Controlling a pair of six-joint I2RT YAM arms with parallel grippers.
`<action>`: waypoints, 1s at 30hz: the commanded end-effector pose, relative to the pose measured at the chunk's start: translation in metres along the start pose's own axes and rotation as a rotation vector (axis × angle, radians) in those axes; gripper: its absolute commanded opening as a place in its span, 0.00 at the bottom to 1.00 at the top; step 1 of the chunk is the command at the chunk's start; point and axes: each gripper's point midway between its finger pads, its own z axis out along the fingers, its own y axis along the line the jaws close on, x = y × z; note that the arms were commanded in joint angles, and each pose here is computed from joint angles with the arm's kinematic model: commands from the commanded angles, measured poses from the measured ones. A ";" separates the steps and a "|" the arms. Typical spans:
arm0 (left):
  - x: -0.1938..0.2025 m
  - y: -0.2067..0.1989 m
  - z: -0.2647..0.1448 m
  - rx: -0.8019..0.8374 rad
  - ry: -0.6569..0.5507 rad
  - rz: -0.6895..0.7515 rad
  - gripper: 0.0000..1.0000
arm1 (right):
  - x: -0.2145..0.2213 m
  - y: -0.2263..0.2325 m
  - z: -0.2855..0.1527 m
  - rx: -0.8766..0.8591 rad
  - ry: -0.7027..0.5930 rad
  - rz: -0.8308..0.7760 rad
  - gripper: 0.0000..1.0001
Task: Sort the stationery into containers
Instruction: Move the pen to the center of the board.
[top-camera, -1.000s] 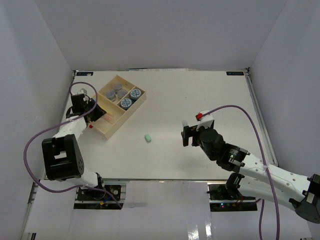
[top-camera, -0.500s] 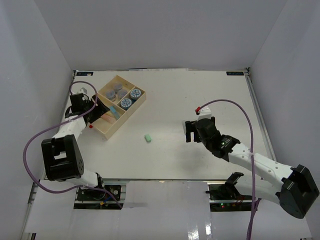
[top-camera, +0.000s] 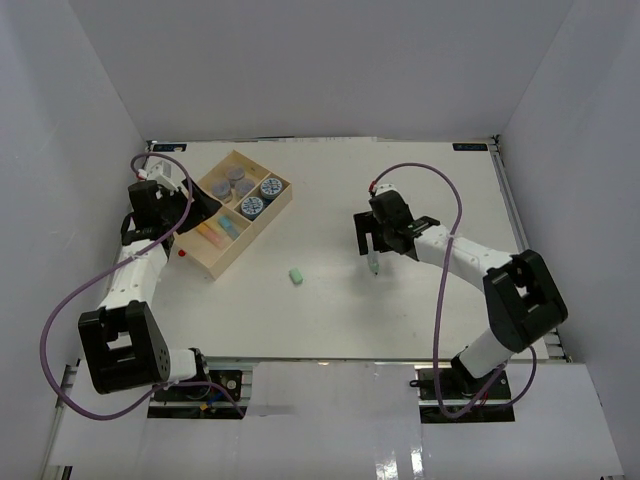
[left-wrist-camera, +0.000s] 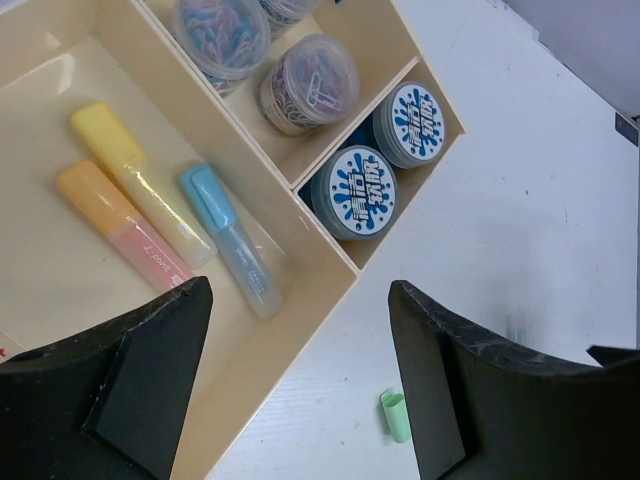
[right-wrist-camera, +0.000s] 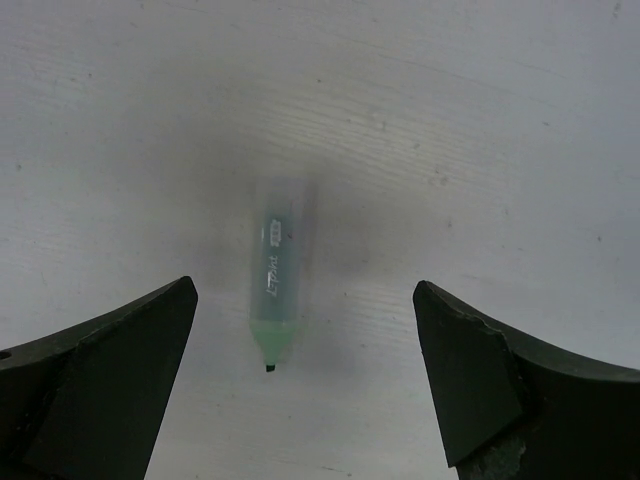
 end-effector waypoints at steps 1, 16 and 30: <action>-0.013 -0.017 -0.010 0.066 -0.031 0.031 0.82 | -0.007 0.015 0.011 -0.058 0.047 -0.054 0.96; -0.012 -0.027 -0.012 0.120 -0.026 0.027 0.84 | 0.004 0.051 0.057 -0.175 0.128 -0.178 0.97; -0.009 -0.028 -0.011 0.135 -0.017 0.025 0.85 | 0.039 0.098 0.044 -0.360 0.142 -0.405 0.98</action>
